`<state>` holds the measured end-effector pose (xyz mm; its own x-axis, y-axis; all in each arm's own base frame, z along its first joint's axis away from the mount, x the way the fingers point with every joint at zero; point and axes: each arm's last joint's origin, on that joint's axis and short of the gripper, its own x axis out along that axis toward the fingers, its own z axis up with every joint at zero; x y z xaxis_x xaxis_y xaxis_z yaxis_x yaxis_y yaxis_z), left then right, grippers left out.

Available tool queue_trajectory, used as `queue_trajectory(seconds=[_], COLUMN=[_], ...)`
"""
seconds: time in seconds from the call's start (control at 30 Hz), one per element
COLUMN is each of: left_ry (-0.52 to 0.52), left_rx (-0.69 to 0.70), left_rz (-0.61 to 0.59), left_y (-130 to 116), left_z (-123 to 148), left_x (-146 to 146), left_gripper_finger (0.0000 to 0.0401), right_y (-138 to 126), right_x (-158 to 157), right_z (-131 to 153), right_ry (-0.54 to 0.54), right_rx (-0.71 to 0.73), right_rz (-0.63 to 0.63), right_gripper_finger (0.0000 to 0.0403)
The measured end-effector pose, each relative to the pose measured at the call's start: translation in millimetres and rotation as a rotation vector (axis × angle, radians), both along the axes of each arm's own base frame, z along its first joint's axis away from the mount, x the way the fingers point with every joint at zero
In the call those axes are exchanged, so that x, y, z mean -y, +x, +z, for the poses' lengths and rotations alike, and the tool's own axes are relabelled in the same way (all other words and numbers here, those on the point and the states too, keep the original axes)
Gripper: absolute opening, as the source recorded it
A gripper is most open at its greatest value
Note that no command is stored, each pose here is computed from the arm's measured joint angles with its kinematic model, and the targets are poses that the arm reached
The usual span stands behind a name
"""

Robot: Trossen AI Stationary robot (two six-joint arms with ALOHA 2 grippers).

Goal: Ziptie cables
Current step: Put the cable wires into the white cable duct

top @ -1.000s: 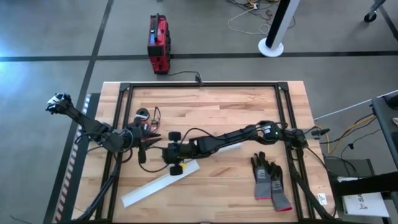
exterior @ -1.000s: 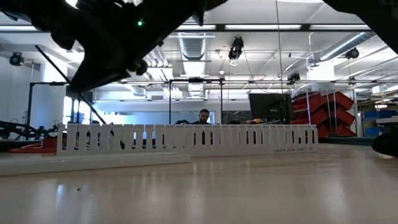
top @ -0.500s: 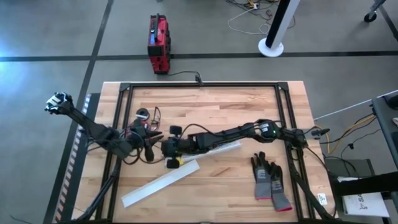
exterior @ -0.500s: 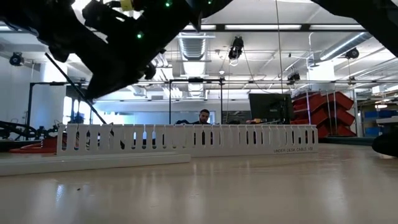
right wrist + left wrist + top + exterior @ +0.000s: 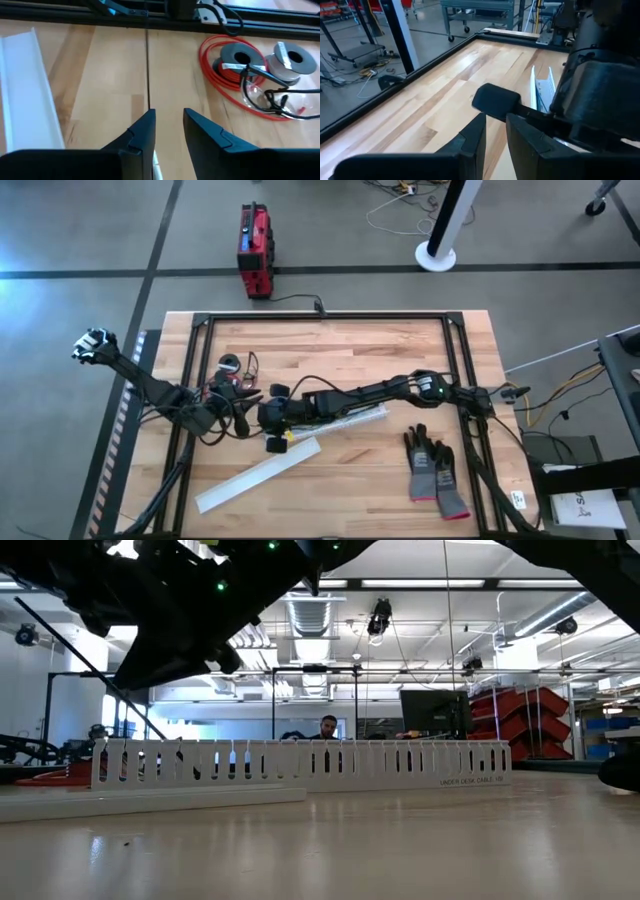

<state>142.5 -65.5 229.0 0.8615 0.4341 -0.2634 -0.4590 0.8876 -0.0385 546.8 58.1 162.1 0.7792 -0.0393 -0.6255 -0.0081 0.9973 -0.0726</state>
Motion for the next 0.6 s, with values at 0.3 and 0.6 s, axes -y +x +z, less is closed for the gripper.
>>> queue_trajectory(seconds=[0.3,0.6], left_ry=[0.012,0.005], left_rx=[-0.005,-0.003], left_rz=[-0.004,-0.001], left_y=[-0.2,-0.1], left_z=[0.4,-0.1], left_x=[-0.2,-0.2], left_gripper_finger=[0.0059,0.0059], right_y=[-0.9,-7.3], right_x=[2.5,2.3], right_z=[-1.4,17.1], right_ry=[0.028,-0.008], right_rx=[-0.020,-0.071], right_rz=[0.000,0.025], right_gripper_finger=[0.0105,0.0076])
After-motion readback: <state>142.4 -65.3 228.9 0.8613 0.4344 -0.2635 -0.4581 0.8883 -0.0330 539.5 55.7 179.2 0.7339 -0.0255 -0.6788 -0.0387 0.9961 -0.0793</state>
